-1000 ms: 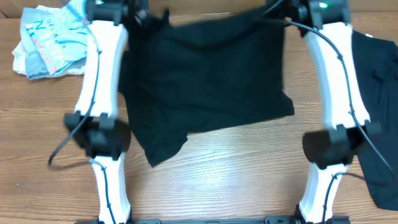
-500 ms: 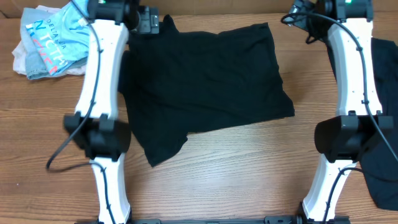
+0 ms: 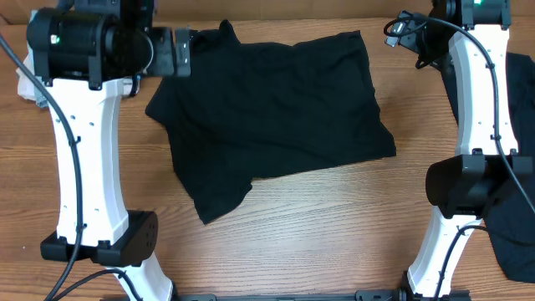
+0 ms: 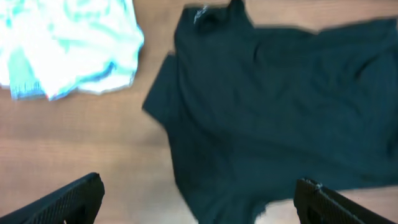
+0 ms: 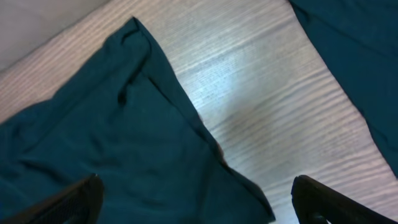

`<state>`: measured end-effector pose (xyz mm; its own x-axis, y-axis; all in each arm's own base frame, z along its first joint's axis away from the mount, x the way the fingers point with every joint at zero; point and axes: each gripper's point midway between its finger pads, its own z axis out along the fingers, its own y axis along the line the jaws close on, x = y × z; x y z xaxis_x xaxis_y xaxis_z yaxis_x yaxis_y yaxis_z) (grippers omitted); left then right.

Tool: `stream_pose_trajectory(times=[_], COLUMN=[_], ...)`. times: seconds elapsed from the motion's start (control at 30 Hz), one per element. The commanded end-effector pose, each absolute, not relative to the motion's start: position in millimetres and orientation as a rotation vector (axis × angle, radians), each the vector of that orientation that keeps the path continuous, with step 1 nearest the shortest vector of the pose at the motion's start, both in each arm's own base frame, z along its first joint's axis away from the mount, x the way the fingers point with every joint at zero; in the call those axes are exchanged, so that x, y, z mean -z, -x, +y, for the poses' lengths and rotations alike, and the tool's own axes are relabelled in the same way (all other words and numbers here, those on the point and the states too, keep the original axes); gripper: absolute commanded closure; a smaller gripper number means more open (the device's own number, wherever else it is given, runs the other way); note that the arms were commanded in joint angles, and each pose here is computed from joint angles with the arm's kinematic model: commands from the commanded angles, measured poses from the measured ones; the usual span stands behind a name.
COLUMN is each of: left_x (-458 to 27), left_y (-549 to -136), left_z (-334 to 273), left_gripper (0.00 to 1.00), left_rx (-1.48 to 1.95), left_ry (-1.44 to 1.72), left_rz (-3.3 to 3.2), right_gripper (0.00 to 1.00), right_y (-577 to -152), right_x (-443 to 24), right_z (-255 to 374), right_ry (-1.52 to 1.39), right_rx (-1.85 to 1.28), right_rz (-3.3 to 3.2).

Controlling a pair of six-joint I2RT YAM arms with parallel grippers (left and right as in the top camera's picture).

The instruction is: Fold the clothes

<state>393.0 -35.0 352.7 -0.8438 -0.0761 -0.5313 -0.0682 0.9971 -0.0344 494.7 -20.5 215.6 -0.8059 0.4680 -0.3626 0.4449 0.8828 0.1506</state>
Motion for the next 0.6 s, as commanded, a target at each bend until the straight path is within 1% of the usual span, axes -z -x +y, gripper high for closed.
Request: stream_pose_trajectory(times=[0.0, 0.17, 0.3, 0.47, 0.57], left_x=[-364.9, -372.7, -375.2, -359.2, -339.1], left_y=[-379.2, -370.0, -352.9, -320.9, -300.5], left_z=[-40.1, -38.9, -36.8, -33.2, -31.5], left_gripper=[0.00, 0.00, 0.00, 0.00, 0.00], left_rx=[0.103, 0.111, 0.110, 0.105, 0.093], left_ry=[0.159, 0.176, 0.179, 0.220, 0.236], left_rz=[2.555, 2.537, 2.542, 2.610, 2.682], right_gripper=[0.00, 0.00, 0.00, 0.00, 0.00], right_y=[-480.2, -454.0, -427.3, -396.3, -394.6], right_x=[-265.4, -293.1, -311.9, -319.1, -315.6], right_z=[-20.1, -20.7, -20.6, -30.2, -27.5], right_ry=[-0.664, -0.661, -0.663, -0.692, -0.686], right_rx=[-0.121, -0.113, -0.106, -0.010, -0.026], right_rz=[2.561, 2.543, 2.545, 2.579, 2.597])
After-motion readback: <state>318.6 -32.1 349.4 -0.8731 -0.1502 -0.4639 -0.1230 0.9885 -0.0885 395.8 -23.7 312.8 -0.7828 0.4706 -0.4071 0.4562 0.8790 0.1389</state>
